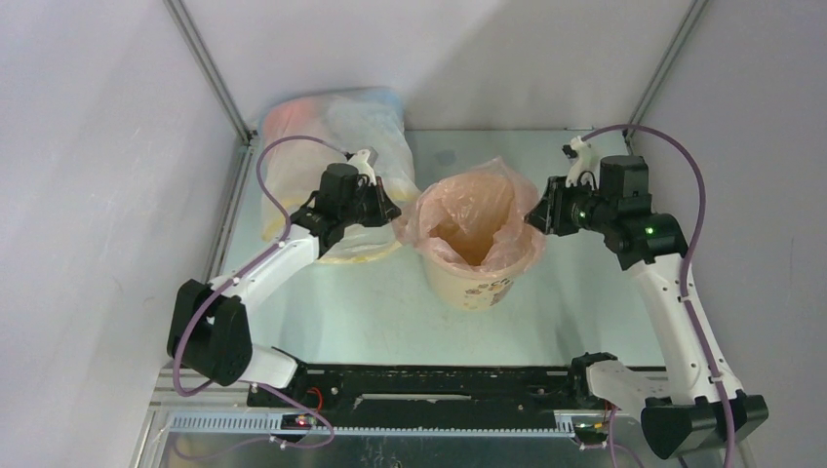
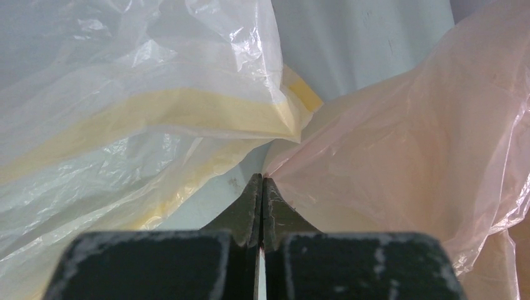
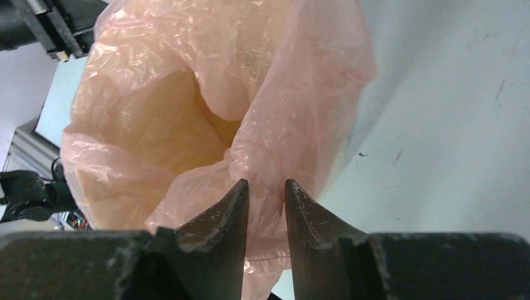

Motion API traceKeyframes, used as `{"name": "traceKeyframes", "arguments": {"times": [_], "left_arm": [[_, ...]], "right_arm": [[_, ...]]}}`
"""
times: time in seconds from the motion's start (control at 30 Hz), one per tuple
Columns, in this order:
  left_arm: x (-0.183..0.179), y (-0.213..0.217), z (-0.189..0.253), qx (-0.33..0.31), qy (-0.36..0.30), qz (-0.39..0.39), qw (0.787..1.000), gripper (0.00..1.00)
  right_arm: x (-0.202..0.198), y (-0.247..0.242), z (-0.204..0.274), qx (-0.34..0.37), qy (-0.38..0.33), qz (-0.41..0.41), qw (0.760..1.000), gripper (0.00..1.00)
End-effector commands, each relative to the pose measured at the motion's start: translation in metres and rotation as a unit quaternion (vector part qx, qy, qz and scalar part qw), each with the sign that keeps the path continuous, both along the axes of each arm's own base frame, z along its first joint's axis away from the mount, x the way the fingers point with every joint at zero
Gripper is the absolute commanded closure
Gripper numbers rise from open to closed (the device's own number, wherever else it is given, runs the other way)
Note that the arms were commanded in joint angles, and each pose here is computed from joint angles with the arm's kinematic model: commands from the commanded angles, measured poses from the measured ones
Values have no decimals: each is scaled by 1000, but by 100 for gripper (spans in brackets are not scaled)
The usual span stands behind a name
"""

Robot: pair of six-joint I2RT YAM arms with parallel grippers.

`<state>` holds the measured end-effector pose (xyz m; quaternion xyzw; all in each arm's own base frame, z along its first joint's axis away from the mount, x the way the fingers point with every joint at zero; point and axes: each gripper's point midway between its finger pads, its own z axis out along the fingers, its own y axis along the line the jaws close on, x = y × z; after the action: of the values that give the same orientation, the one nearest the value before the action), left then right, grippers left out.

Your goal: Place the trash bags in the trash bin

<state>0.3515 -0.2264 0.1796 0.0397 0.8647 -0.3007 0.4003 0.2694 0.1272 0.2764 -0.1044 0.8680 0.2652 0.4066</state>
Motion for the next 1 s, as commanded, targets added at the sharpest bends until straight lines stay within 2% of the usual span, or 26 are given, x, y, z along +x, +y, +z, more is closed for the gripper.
{"name": "traceKeyframes", "arguments": {"times": [0.0,0.1,0.2,0.3,0.47,0.57,0.97], "left_arm": [[-1,0,10,0,-20,1,1000,100],[0,1,3,7,-12,2,1000,100],[0,0,-2,9,-7,1,1000,100],[-1,0,-6,12,-3,-1,1000,100],[1,-4,-17,15,7,-7,1000,100],[1,-7,-25,17,15,-12,1000,100],[-4,-11,-46,17,28,-15,999,100]], "right_arm": [[10,-18,4,-1,-20,-54,998,70],[18,-34,4,4,-33,-93,995,82],[24,-49,-8,8,-18,-129,991,88],[29,-54,-19,15,-9,-144,989,82],[43,-50,-43,33,11,-151,988,82],[50,-61,-51,34,22,-170,985,75],[52,-59,-103,59,55,-184,980,74]]}}
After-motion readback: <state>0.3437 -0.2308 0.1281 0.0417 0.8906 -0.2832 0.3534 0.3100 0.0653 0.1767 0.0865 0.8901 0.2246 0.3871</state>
